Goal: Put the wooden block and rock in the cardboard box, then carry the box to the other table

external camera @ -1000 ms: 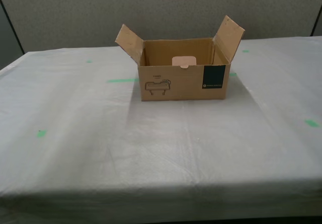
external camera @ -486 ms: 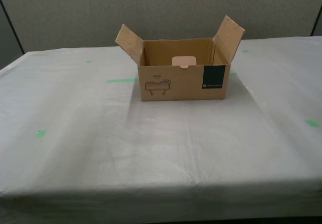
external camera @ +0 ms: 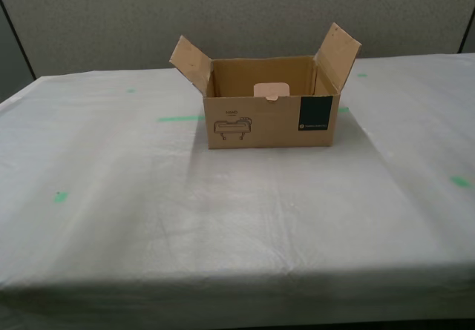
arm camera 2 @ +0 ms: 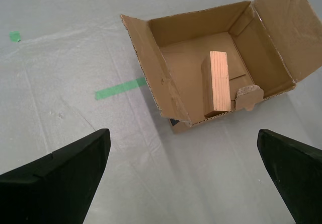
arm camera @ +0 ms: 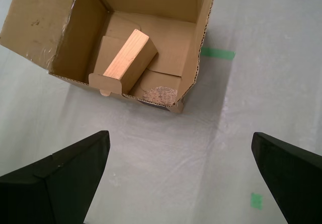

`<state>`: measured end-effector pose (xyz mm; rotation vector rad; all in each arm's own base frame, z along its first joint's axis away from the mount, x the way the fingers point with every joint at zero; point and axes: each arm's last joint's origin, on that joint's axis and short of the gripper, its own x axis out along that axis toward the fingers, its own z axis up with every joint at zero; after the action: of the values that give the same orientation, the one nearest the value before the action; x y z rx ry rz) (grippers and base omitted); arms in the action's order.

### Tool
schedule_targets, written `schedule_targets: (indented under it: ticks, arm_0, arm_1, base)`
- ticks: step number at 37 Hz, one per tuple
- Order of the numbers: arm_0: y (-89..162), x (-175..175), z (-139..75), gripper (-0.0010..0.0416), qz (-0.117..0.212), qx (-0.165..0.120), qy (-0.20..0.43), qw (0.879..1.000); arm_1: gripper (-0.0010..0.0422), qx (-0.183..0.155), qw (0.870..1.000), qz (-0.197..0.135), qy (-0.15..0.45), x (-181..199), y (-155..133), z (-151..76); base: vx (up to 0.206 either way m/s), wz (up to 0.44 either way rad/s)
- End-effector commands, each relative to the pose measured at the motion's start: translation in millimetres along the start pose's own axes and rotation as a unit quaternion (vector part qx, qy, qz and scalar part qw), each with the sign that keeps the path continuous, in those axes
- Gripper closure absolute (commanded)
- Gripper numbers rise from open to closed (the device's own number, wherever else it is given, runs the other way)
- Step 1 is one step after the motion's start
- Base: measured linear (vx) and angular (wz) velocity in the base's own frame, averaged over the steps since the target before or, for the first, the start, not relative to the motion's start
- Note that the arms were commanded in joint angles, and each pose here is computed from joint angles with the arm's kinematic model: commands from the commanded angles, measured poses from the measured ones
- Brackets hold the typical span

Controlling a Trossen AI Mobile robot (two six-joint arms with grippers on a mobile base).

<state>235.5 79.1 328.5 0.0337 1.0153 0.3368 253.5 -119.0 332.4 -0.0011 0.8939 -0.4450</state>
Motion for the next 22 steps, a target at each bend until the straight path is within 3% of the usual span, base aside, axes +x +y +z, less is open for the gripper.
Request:
schedule_targets:
  ticks: [1,22]
  arm_0:
    - [0.2,-0.2,0.3,0.0012,-0.001,0.000,-0.001,1.000]
    - [0.1,-0.2,0.3,0.0012,-0.001,0.000,-0.001,1.000]
  arm_1:
    - [0.0012,0.000,1.000,-0.001,-0.001,-0.4,-0.1,0.3]
    - [0.0012,0.000,1.000,-0.001,-0.001,-0.4,0.0,0.4]
  base:
    - [0.000,0.000]
    - [0.000,0.000]
